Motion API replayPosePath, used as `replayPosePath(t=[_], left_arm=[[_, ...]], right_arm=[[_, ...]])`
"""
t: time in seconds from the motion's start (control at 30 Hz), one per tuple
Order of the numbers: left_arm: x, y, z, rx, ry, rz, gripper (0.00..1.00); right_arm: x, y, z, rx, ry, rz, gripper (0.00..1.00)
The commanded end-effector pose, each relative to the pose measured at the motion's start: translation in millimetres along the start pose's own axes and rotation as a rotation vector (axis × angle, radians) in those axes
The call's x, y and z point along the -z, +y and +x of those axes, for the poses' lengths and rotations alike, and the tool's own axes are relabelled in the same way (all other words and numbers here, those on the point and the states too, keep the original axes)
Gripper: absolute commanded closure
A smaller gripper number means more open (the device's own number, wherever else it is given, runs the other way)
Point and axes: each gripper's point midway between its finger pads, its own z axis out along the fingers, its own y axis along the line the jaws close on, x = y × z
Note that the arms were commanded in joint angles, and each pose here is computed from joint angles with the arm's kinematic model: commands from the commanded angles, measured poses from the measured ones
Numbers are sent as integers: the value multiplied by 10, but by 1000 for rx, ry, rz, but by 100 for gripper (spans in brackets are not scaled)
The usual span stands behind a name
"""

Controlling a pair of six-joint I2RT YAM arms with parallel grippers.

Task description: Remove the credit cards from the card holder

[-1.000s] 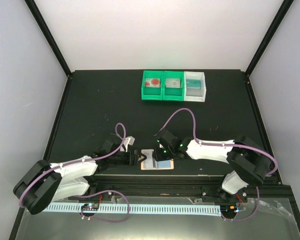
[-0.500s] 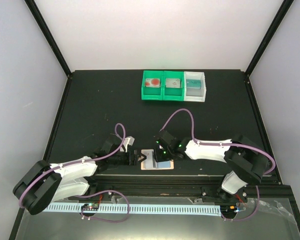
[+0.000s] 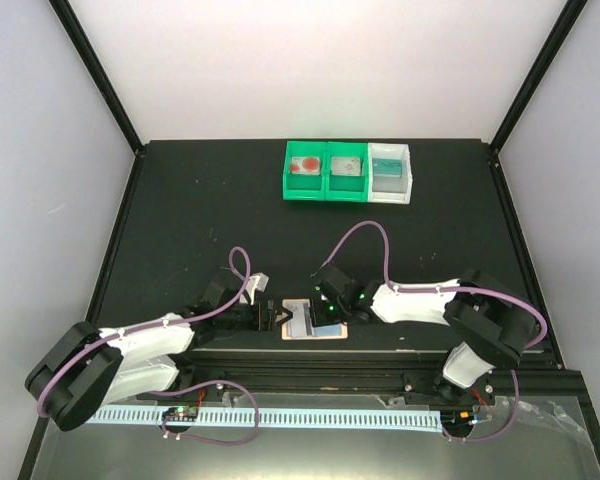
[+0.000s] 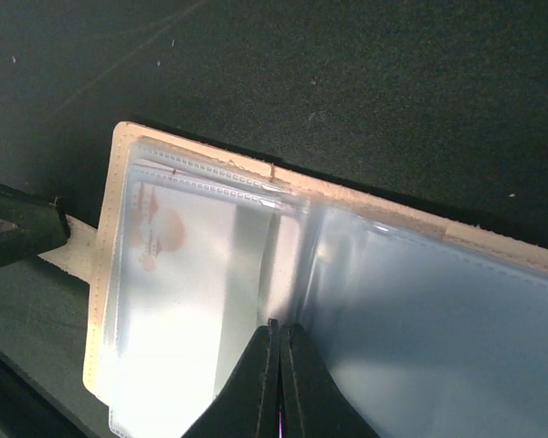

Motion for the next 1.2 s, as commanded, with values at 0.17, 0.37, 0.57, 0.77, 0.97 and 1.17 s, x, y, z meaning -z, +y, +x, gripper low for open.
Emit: replayPosePath(t=[0.17,0.37,0.57,0.77,0.97,1.17], left_arm=[[13,35,6,7,-8,-17,21],[69,-118,-50,12,-20,29,21],[140,-401,-146,37,-54,144,21],[88,-441,-131,68,-56,189,21],[-30,-381,-90,84,-22,187,21],[-105,-368,-63,92,-2,196,23]], right_arm=[[-91,-205,198,-48,20,29,99],[-141,-242,257,-74,25,16,99],[-167,-227,280,-83,34,1,99],[-180,-238,284,-94,32,-3,99],[-204,-253,316,-98,44,-4,99],[-198,-250,314,-97,42,-5,99]])
